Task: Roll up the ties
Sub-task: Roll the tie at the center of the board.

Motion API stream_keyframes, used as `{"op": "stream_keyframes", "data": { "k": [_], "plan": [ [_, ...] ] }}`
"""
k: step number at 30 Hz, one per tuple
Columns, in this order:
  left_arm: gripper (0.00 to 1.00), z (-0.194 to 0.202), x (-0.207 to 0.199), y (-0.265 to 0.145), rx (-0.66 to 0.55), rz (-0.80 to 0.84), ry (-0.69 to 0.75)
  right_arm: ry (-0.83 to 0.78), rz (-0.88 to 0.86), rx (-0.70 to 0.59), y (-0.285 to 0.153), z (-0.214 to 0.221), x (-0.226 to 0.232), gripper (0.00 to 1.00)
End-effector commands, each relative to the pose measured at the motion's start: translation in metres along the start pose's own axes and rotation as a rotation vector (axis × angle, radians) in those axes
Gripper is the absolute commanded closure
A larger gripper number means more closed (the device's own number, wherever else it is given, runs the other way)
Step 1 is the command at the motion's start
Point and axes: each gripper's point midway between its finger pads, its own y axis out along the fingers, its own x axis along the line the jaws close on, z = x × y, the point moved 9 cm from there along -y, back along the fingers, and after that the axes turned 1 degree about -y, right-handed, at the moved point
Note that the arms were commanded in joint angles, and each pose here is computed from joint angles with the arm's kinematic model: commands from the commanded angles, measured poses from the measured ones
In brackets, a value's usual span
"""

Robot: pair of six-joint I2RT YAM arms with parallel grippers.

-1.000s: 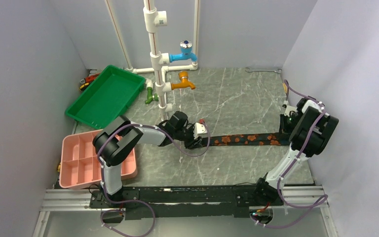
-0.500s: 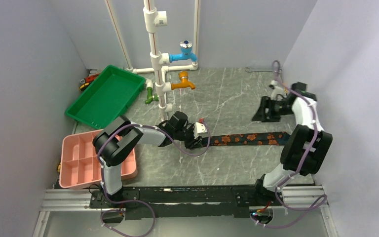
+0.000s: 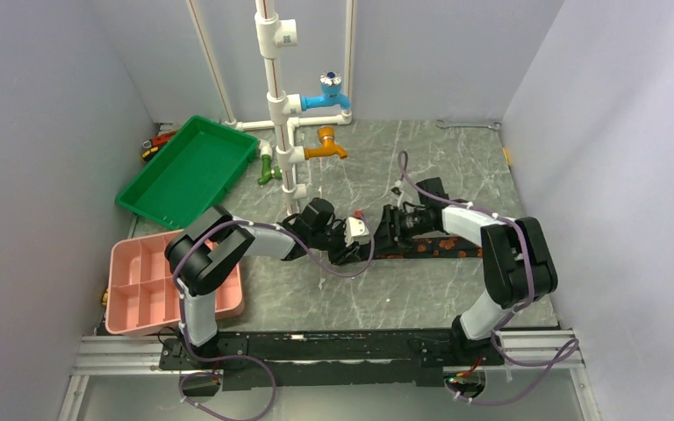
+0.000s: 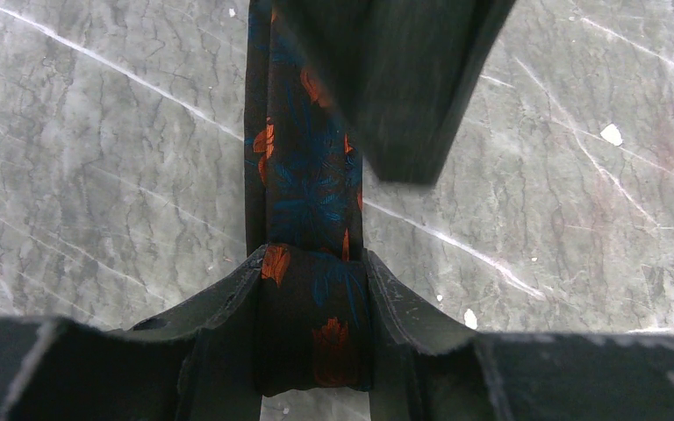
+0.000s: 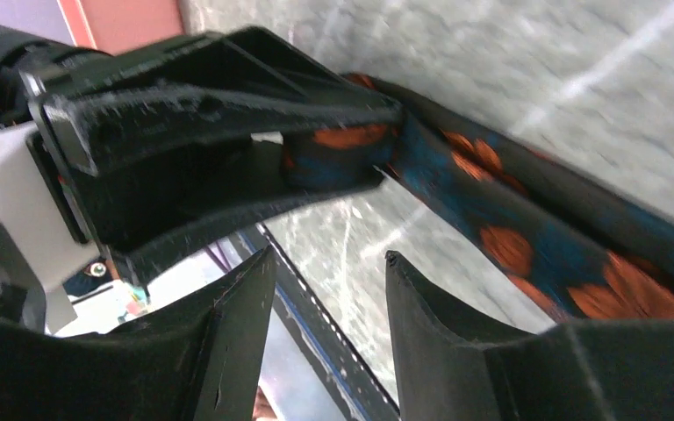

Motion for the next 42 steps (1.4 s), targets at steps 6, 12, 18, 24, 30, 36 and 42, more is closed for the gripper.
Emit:
{"op": "stream_keyframes", "data": {
  "k": [6, 12, 18, 24, 30, 36, 42],
  "plan": [
    [0.69, 0.065, -0.023, -0.007, 0.278, 0.014, -0.195, -0.034, -0.001, -0.112, 0.039, -0.03, 0.015, 0.48],
    [0.69, 0.066, -0.023, -0.006, 0.278, 0.008, -0.207, -0.024, -0.024, -0.084, 0.056, -0.028, 0.013, 0.51],
    [0.68, 0.066, -0.022, -0.005, 0.285, 0.008, -0.212, -0.038, -0.047, -0.061, 0.056, -0.02, 0.02, 0.48],
    [0.68, 0.067, -0.023, -0.006, 0.289, 0.012, -0.214, -0.044, -0.033, -0.031, 0.065, -0.01, 0.021, 0.51],
    [0.66, 0.067, -0.024, -0.007, 0.294, 0.017, -0.212, -0.038, 0.036, 0.029, 0.076, -0.012, -0.003, 0.9],
    [0.44, 0.06, -0.02, -0.01, 0.246, 0.037, -0.18, -0.03, 0.071, 0.122, 0.078, -0.004, -0.032, 1.0],
    [0.28, 0.039, -0.011, -0.016, 0.14, 0.02, -0.052, -0.003, 0.104, 0.151, 0.075, -0.001, -0.054, 1.0]
  ]
}}
